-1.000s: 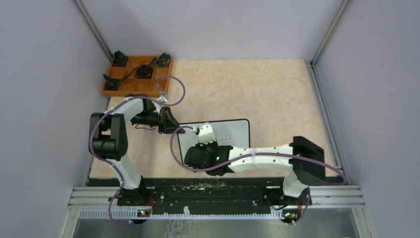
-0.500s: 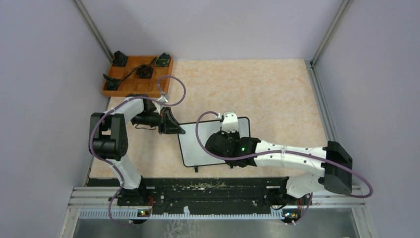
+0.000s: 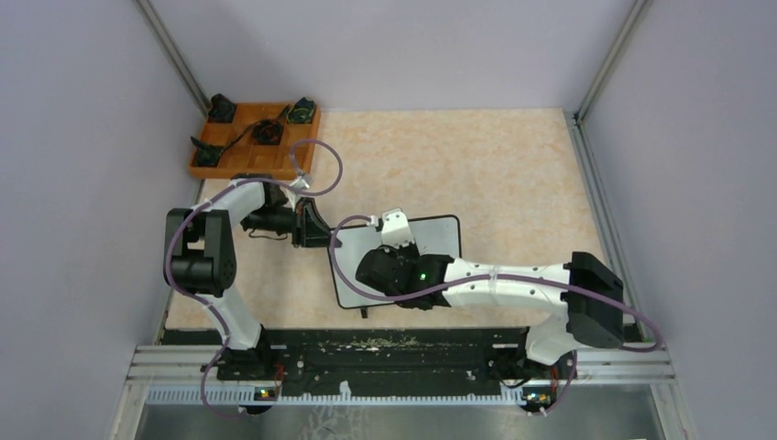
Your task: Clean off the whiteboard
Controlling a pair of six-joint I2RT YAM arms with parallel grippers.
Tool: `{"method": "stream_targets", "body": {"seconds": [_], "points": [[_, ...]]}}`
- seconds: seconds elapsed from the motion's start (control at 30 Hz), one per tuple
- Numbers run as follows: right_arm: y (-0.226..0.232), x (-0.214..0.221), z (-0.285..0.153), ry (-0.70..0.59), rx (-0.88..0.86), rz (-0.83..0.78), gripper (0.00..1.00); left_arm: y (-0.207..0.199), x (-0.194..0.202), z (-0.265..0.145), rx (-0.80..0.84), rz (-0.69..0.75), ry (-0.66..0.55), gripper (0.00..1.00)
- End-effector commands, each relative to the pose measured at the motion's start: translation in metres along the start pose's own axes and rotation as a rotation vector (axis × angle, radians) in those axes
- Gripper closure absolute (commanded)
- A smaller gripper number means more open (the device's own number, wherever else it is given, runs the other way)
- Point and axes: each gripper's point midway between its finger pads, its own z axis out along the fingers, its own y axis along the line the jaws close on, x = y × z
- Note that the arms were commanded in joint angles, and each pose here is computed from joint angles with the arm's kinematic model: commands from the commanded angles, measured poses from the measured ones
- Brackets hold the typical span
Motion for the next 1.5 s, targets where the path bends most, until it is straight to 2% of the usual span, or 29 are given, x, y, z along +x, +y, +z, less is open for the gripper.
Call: {"method": "stream_targets", "body": {"seconds": [0.0,0.3,0.5,0.6,0.8,1.13,1.27,1.47], "points": [[0.031,-0.025,0.0,-0.046,-0.075,0.105,1.0,0.003,0.014,0.0,0.003,0.051,0.087,1.0],[-0.049,-0.01,-0.011,-0.051,0.105,0.133,1.0,0.003,0.014,0.0,0.002,0.055,0.089,1.0],[-0.086,-0.001,-0.019,-0.06,0.143,0.169,1.0,0.003,0.014,0.0,0.003,0.052,0.089,1.0],[-0.078,0.0,-0.017,-0.055,0.109,0.168,1.0,0.003,0.014,0.0,0.002,0.053,0.089,1.0],[-0.035,0.004,-0.008,-0.043,0.018,0.146,1.0,0.001,0.011,0.0,0.0,0.061,0.089,1.0],[0.033,0.004,-0.023,-0.05,-0.146,0.116,1.0,0.002,0.012,0.0,0.001,0.056,0.089,1.0],[0.034,0.008,-0.022,-0.042,-0.138,0.107,1.0,0.002,0.012,0.0,0.0,0.058,0.089,1.0],[-0.002,0.021,-0.012,-0.02,-0.001,0.085,1.0,0.002,0.012,0.0,0.001,0.058,0.089,1.0]]}}
